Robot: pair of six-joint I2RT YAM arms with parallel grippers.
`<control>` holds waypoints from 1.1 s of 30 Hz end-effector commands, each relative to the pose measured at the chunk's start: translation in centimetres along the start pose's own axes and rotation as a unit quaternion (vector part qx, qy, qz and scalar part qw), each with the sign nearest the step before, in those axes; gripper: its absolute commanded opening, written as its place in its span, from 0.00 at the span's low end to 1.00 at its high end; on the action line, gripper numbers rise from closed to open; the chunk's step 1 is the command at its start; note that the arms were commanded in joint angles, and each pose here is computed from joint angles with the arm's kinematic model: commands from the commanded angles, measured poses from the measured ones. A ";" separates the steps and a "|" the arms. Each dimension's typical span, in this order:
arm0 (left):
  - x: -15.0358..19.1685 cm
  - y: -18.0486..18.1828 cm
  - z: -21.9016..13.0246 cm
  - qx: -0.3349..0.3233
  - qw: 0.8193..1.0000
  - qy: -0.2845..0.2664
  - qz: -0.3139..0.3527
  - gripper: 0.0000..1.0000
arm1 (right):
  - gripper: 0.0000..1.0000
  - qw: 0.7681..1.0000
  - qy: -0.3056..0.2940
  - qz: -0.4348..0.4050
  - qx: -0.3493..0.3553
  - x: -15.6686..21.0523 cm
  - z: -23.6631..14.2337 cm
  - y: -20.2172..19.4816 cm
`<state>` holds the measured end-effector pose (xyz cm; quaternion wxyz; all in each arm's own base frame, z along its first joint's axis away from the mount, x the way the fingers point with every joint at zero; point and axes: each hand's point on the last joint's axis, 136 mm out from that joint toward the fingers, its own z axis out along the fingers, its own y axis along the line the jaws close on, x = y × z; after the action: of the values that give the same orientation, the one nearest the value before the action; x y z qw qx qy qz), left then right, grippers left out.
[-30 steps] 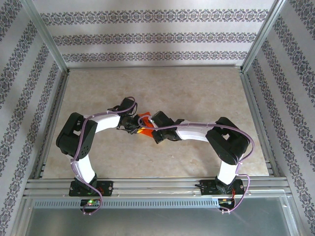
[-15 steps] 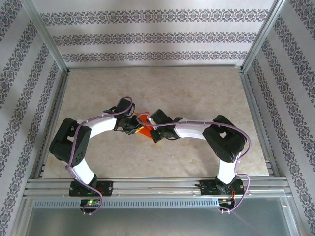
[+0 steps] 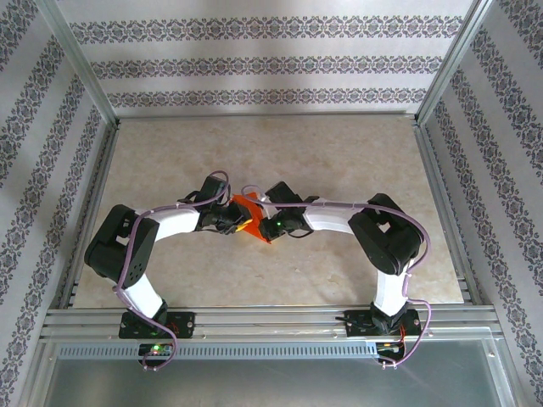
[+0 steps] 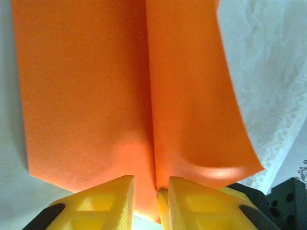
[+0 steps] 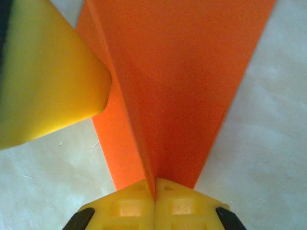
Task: Fold a paper plane with a square sheet of paper (pick it up from the middle)
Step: Fourth fold the wing at the center of the table.
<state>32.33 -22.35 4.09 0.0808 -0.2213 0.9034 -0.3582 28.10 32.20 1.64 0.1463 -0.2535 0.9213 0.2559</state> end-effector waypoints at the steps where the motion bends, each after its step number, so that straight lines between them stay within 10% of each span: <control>1: -0.6 -2.3 -0.5 0.051 0.998 -0.016 0.016 0.27 | 0.06 0.998 0.056 0.033 -0.016 2.9 1.1 -0.5; 33: -0.6 1.8 1.8 -0.044 0.999 0.007 -0.017 0.31 | 0.19 0.995 0.036 0.068 -0.060 1.4 -0.1 0.1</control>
<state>33.24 -22.68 2.63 0.0711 -0.2320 0.9046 -0.3505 27.67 32.60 1.85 0.1082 -0.2288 0.9164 0.3100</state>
